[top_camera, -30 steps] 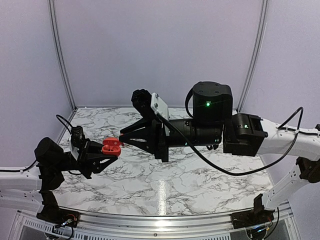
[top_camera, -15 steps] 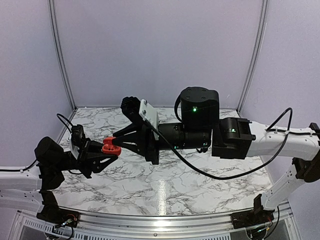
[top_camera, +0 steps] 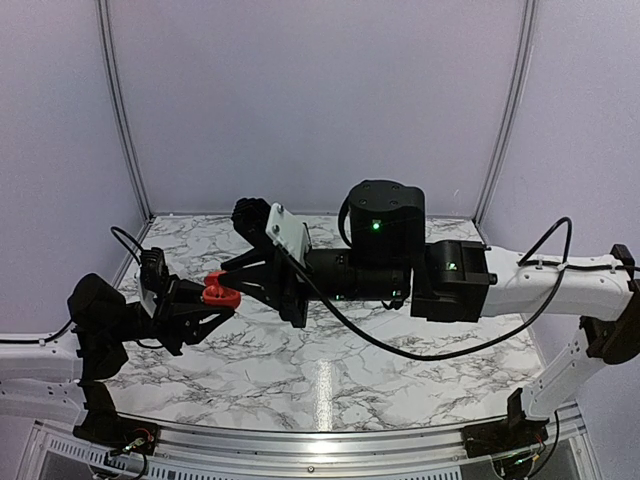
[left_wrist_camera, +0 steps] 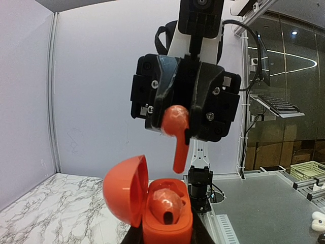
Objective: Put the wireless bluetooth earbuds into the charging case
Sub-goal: Insert the right earbud into the right side groove of the charging case.
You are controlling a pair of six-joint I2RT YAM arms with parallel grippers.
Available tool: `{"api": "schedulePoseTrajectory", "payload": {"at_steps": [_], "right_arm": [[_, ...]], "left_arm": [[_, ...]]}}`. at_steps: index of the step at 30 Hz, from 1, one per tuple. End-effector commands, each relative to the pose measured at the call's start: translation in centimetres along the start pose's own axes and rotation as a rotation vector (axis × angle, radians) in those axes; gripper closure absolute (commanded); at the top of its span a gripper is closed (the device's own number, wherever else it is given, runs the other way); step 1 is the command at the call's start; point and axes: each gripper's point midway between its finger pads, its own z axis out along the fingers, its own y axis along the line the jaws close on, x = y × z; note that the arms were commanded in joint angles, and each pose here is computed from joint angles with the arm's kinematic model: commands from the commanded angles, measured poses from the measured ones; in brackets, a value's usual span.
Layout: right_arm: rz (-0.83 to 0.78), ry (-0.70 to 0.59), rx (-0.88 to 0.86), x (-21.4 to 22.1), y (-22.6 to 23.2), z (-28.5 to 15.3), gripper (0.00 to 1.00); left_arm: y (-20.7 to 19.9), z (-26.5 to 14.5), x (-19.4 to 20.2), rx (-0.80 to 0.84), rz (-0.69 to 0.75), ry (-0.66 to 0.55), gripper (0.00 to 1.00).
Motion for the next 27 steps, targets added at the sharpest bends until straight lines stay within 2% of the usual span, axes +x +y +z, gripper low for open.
{"api": "schedulePoseTrajectory", "payload": {"at_steps": [1,27], "right_arm": [[-0.02,-0.018,0.023,-0.2,-0.1,0.4,0.93],[0.019,-0.018,0.006,1.8,0.4,1.4,0.94]], "left_arm": [[-0.4,0.0,-2.8,0.005,0.046,-0.078,1.0],[0.2,0.0,-3.1,-0.035,0.043,-0.092,1.0]]}}
